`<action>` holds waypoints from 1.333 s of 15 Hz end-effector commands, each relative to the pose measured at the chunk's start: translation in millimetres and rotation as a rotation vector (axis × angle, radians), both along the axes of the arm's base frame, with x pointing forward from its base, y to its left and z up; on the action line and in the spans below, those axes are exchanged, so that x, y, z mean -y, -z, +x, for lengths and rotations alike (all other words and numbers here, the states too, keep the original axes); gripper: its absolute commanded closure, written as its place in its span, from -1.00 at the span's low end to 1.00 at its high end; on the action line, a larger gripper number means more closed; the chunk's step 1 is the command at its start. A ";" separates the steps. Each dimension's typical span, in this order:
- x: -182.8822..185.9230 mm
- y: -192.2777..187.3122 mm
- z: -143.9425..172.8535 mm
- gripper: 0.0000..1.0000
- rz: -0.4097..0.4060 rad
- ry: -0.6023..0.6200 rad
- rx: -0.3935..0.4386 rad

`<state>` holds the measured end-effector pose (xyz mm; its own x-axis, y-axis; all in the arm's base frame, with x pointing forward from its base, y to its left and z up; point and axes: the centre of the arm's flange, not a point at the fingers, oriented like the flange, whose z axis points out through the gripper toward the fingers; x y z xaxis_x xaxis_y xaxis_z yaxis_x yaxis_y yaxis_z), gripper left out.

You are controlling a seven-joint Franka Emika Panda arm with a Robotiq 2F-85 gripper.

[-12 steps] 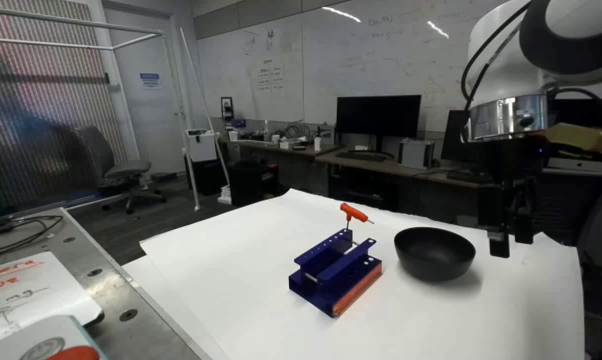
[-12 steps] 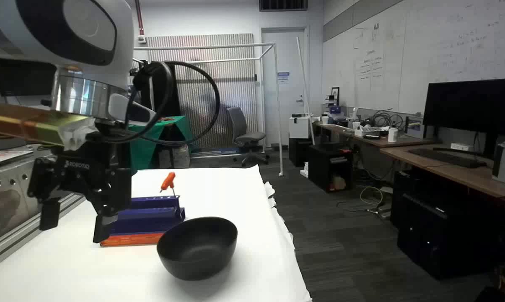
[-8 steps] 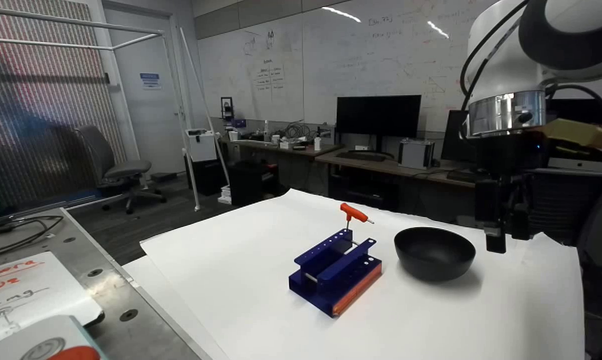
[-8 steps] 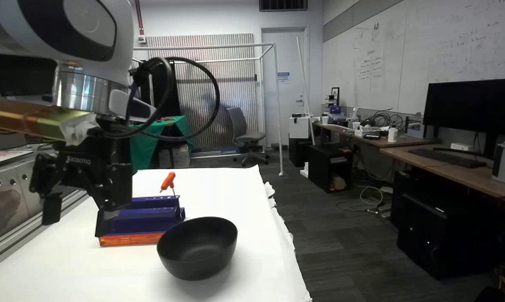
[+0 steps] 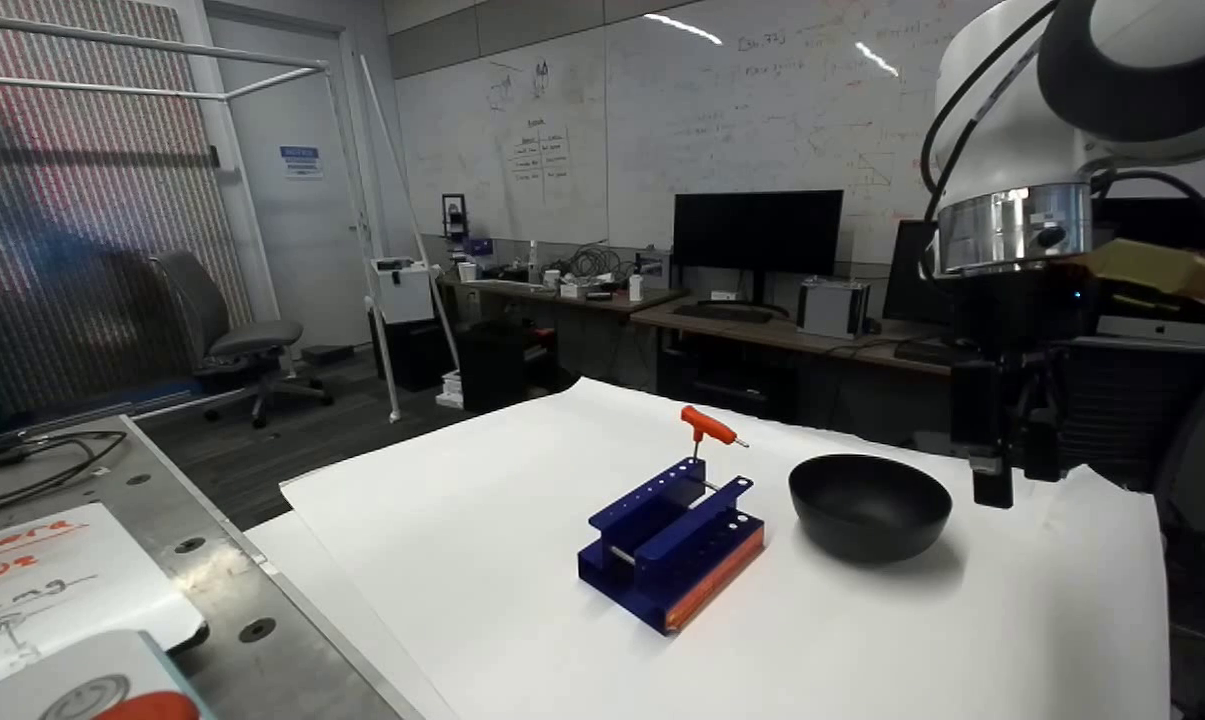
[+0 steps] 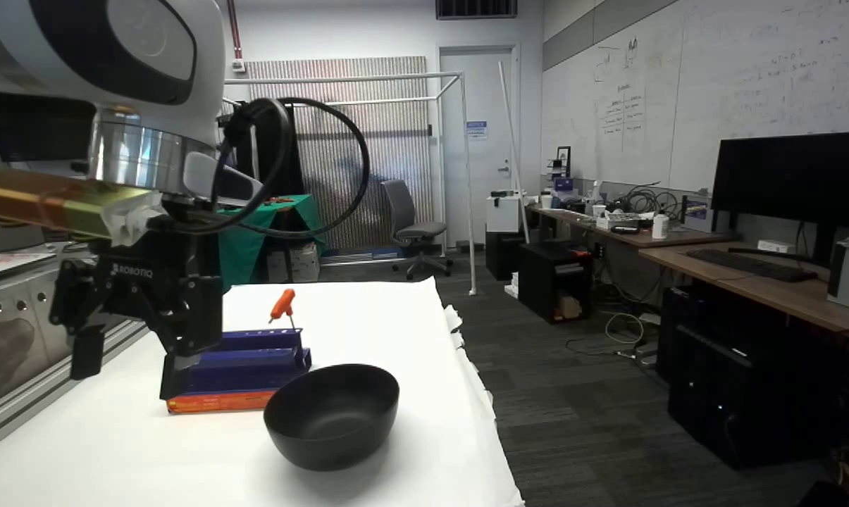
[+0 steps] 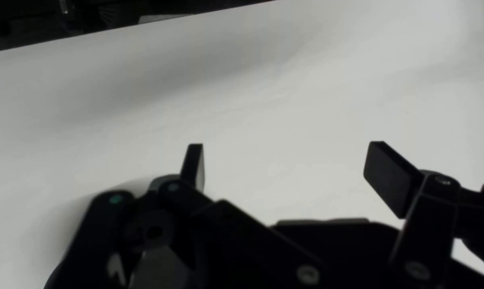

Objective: Put the red object in the bowl

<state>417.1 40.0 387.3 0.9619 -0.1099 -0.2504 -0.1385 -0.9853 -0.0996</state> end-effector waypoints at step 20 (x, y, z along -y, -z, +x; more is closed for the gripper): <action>-21.9 16.0 297.6 -1.00 -0.148 -0.006 0.240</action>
<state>681.9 67.3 374.5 0.9944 -0.0969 0.0414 -0.0979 -0.9949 0.0245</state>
